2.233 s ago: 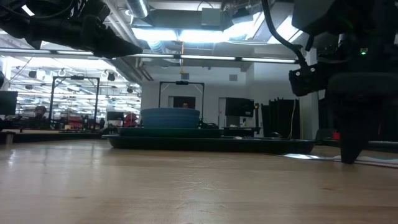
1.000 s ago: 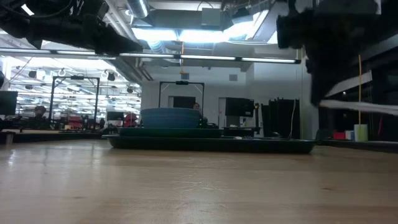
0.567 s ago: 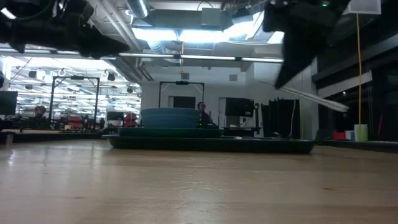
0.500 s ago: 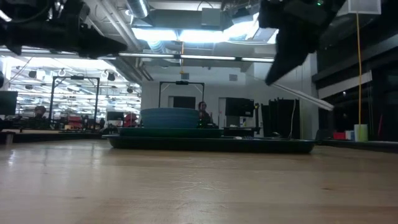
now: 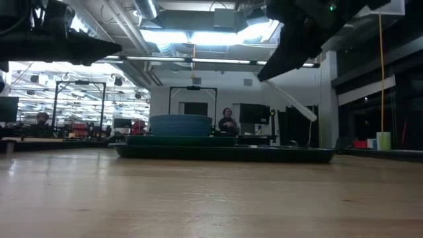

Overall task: Set up tray
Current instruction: Put the white patterned table knife on the black table napkin to the right of the blue fork, then return to Home Position

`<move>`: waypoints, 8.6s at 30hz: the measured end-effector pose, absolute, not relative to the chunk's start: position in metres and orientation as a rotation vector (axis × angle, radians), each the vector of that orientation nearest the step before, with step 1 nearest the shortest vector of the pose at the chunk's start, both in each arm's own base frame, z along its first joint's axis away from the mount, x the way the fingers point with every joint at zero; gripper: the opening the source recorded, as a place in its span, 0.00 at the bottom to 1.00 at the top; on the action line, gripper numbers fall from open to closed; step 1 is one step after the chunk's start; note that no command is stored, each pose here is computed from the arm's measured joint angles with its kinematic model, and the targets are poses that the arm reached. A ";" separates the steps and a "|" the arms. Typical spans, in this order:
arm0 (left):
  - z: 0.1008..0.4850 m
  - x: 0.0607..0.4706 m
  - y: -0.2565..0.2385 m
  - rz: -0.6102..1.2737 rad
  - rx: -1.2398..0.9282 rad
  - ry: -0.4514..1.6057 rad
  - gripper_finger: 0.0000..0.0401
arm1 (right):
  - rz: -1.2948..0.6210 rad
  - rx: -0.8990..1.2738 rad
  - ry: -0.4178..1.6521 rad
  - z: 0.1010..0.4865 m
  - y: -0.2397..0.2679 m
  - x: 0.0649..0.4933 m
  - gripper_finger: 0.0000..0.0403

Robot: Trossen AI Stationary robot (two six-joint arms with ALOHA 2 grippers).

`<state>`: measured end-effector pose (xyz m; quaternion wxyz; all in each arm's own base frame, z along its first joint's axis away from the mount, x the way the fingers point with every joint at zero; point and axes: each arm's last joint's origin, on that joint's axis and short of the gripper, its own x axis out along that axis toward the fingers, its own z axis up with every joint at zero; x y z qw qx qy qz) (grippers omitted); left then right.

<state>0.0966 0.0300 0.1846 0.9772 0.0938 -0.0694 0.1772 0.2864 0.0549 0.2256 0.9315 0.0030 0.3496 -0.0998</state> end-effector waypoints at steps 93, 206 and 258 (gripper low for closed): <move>0.173 0.094 0.031 0.423 0.096 -0.055 0.01 | -1.087 0.673 0.753 0.291 -0.066 0.251 0.04; 0.173 0.094 0.031 0.423 0.095 -0.055 0.01 | -1.273 1.092 1.058 0.161 -0.178 0.281 0.15; 0.173 0.094 0.031 0.422 0.094 -0.053 0.01 | -0.347 0.069 0.426 0.209 -0.028 0.189 0.01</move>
